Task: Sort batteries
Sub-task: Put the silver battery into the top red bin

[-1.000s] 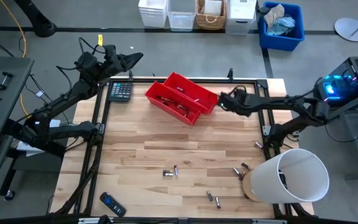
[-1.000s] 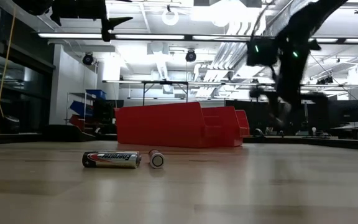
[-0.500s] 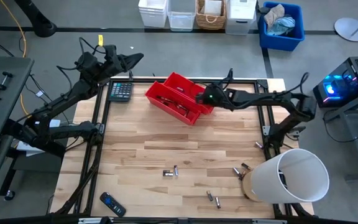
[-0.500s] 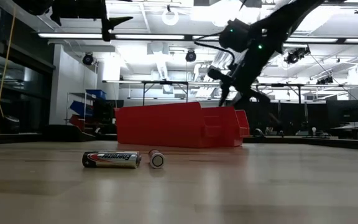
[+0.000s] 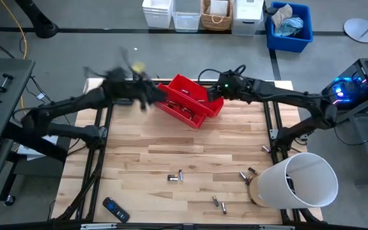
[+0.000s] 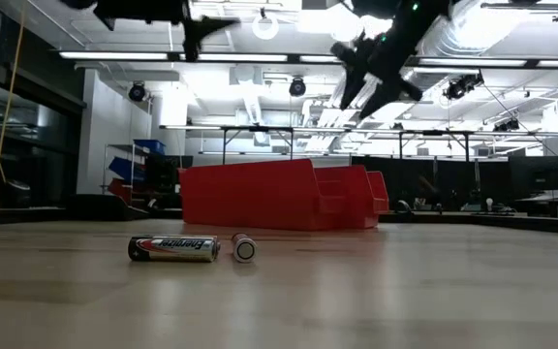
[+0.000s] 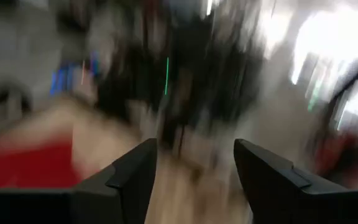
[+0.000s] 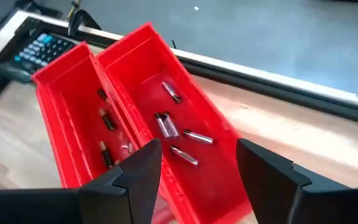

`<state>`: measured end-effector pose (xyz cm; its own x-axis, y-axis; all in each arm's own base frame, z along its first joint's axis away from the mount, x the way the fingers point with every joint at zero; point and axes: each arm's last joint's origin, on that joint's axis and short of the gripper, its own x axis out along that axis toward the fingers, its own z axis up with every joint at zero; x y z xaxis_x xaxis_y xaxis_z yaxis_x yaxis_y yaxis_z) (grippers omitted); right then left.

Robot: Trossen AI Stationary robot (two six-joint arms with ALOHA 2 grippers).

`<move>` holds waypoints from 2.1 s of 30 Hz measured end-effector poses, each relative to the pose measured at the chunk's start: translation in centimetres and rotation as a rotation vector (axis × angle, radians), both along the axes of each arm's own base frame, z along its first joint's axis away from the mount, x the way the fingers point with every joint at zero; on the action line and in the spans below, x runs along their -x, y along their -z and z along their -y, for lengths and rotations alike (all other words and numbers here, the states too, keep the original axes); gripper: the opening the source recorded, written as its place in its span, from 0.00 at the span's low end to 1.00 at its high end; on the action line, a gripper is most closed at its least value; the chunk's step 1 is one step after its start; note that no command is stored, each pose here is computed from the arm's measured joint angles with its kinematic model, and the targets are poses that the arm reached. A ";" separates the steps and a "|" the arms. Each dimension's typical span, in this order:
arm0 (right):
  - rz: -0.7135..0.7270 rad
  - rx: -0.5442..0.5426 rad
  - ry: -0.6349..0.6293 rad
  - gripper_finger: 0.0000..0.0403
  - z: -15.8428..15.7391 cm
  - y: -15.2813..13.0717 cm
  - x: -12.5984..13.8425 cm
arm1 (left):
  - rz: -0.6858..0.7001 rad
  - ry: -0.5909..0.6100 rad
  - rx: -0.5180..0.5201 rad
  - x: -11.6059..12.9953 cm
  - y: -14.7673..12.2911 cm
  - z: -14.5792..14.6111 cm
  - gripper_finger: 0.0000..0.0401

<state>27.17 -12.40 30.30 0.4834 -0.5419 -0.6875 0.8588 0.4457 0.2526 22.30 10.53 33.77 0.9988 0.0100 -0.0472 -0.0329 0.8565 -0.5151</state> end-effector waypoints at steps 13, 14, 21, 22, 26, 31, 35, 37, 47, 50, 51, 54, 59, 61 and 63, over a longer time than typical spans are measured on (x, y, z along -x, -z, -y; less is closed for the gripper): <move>-0.047 0.053 -0.090 0.51 0.7 -2.6 3.9 | -0.748 0.579 -0.836 -7.3 10.4 12.8 0.52; -0.039 0.040 -0.099 0.51 0.8 -2.6 3.9 | -0.755 0.615 -0.854 -7.9 11.1 13.4 0.52; 0.112 -0.062 -0.202 0.51 -0.7 -3.2 2.6 | -0.708 0.828 -1.070 -13.6 13.5 16.4 0.52; 0.141 -0.076 -0.212 0.51 -1.1 -3.6 2.4 | -0.692 0.851 -1.107 -14.4 13.7 16.8 0.52; 0.236 -0.103 -0.242 0.51 -3.0 -5.6 1.6 | -0.674 0.937 -1.188 -16.0 15.0 18.3 0.52; 0.309 -0.082 -0.253 0.51 -5.5 -7.9 0.9 | -0.645 1.038 -1.187 -16.2 16.2 19.9 0.51; 0.330 -0.042 -0.235 0.51 -7.0 -9.0 0.8 | -0.583 1.126 -1.200 -15.8 16.1 21.1 0.50; 0.342 -0.024 -0.217 0.51 -7.5 -9.4 0.7 | -0.569 1.152 -1.217 -15.6 16.2 21.5 0.50; 0.344 -0.009 -0.213 0.51 -9.3 -9.4 0.5 | -0.623 1.183 -1.222 -16.2 18.9 21.7 0.50; 0.344 -0.008 -0.215 0.51 -9.4 -9.4 0.5 | -0.636 1.193 -1.219 -16.2 19.4 21.7 0.50; 0.344 -0.008 -0.215 0.51 -9.4 -9.4 0.5 | -0.635 1.194 -1.219 -16.2 19.5 21.7 0.50; 0.348 -0.013 -0.209 0.51 -9.4 -9.4 0.5 | -0.634 1.188 -1.221 -16.4 19.5 21.4 0.50; 0.352 -0.016 -0.199 0.51 -9.4 -9.4 0.5 | -0.607 1.123 -1.194 -17.1 19.3 20.4 0.50; 0.351 -0.008 -0.190 0.51 -9.3 -9.4 0.5 | -0.593 1.120 -1.173 -17.3 19.2 20.0 0.50; 0.350 -0.005 -0.187 0.51 -9.3 -9.4 0.5 | -0.583 1.129 -1.152 -17.4 19.2 19.8 0.50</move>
